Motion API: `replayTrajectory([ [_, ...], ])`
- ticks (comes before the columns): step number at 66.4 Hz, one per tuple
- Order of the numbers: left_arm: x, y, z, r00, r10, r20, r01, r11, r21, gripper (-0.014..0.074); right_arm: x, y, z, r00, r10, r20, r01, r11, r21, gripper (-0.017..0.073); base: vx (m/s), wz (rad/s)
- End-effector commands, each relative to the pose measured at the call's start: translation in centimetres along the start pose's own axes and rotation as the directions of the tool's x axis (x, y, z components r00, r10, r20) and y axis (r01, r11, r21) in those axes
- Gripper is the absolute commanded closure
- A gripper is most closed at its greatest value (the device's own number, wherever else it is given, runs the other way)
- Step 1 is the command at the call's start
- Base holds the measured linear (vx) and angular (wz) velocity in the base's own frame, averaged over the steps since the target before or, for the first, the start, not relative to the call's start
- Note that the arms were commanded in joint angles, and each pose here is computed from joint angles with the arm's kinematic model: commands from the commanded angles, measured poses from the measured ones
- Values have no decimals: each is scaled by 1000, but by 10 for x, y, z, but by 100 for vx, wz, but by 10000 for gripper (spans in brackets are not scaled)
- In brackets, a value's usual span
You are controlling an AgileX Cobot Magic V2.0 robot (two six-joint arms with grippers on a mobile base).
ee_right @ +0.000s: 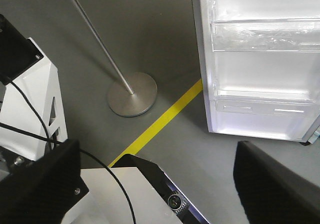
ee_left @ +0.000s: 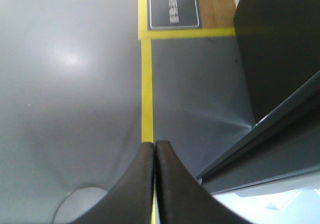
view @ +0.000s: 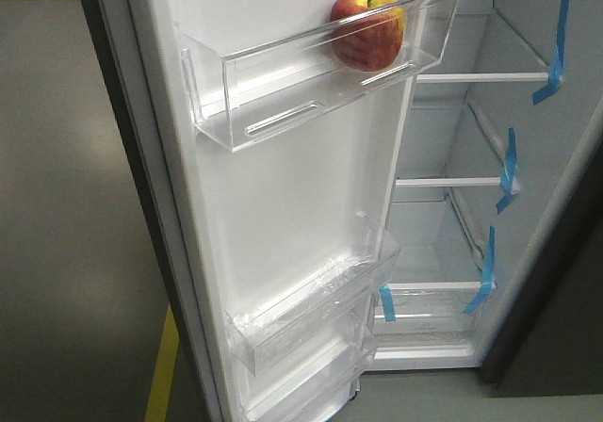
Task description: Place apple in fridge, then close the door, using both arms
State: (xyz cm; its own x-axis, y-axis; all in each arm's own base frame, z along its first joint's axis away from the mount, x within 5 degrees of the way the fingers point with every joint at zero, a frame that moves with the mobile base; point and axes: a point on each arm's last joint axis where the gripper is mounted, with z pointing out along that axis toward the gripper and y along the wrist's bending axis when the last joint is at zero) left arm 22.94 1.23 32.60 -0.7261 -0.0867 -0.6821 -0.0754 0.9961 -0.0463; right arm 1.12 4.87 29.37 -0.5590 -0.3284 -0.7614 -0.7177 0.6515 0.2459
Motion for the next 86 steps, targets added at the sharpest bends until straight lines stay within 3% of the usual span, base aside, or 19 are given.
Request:
replayTrajectory([
  [1, -24, -2, 5, 999, 5, 37, -5, 1000, 11, 600, -10, 2, -3, 998, 0, 62, 0, 1000, -3, -35, 0, 0],
  [27, -80, -16, 58, 1000, 28, -11, -26, 989, 144, 600, -10, 2, -3, 998, 0, 62, 0, 1000, -3, -35, 0, 0],
  [39, -102, -24, 83, 999, 43, -26, -35, 971, 236, 600, -10, 2, -3, 998, 0, 62, 0, 1000, -3, -35, 0, 0],
  [49, -117, -30, 108, 999, 27, -41, -13, 954, 301, 600, -10, 2, -3, 998, 0, 62, 0, 1000, -3, -35, 0, 0],
  [58, -123, -38, 125, 996, 44, -73, -13, 925, 379, 600, -10, 2, -3, 998, 0, 62, 0, 1000, -3, -35, 0, 0],
  [69, -127, -50, 134, 997, 24, -74, 15, 879, 476, 600, -10, 2, -3, 998, 0, 62, 0, 1000, -3, -35, 0, 0],
  [86, -120, -91, 131, 988, 145, -50, -94, 829, 551, 600, -10, 2, -3, 998, 0, 62, 0, 1000, -3, -35, 0, 0],
])
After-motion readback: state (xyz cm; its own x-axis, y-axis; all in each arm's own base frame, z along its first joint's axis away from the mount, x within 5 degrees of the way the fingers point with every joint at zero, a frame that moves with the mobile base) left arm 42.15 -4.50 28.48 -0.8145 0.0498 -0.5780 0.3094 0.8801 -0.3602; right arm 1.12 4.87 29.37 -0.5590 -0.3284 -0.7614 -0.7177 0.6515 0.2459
